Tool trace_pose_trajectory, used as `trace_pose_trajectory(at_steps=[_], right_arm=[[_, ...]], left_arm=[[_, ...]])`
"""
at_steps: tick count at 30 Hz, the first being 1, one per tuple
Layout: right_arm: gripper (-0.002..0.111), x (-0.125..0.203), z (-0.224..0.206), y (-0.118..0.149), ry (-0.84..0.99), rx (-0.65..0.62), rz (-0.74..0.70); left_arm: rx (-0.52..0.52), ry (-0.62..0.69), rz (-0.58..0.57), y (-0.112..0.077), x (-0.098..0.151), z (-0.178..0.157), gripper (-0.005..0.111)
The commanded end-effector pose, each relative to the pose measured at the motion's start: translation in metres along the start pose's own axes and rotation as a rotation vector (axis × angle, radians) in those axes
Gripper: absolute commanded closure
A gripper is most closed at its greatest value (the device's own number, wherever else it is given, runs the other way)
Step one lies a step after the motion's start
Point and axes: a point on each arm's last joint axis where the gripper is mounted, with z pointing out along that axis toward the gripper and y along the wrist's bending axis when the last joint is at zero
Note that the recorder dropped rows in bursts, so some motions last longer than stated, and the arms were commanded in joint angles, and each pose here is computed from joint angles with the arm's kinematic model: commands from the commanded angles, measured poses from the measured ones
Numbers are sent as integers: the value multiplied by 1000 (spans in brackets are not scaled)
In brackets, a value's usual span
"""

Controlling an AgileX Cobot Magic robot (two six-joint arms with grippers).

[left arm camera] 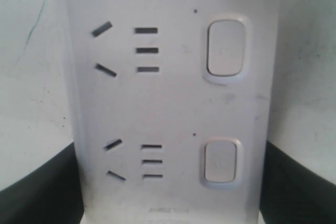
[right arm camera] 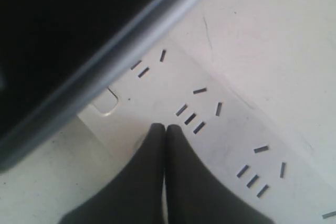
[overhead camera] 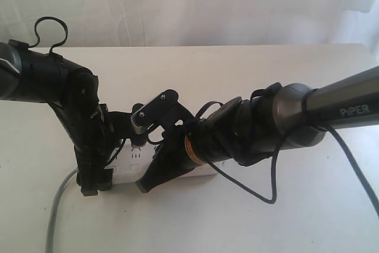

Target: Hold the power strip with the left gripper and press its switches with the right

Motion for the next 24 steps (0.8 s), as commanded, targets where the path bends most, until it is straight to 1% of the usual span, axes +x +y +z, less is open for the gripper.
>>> trace_pose_trajectory(at_steps=[1,6,10,13,21,24], right_arm=[[108,5,4,0,18,-9,7],[108,10,10,1,38,-21,11],[108,30,31,3,112,-52,72],[108,41,41,5,152,-78,79],[108,18,20,1,68,-26,58],[108,20,17,2,71,-25,58]], left_arm=[[56,46,0,-9,8,26,107],[56,46,0,-9,8,26,107],[57,47,0,-9,8,26,107],[57,47,0,-9,8,26,107],[57,47,0,-9,8,26,107],[61,49,0,-10,8,26,107]])
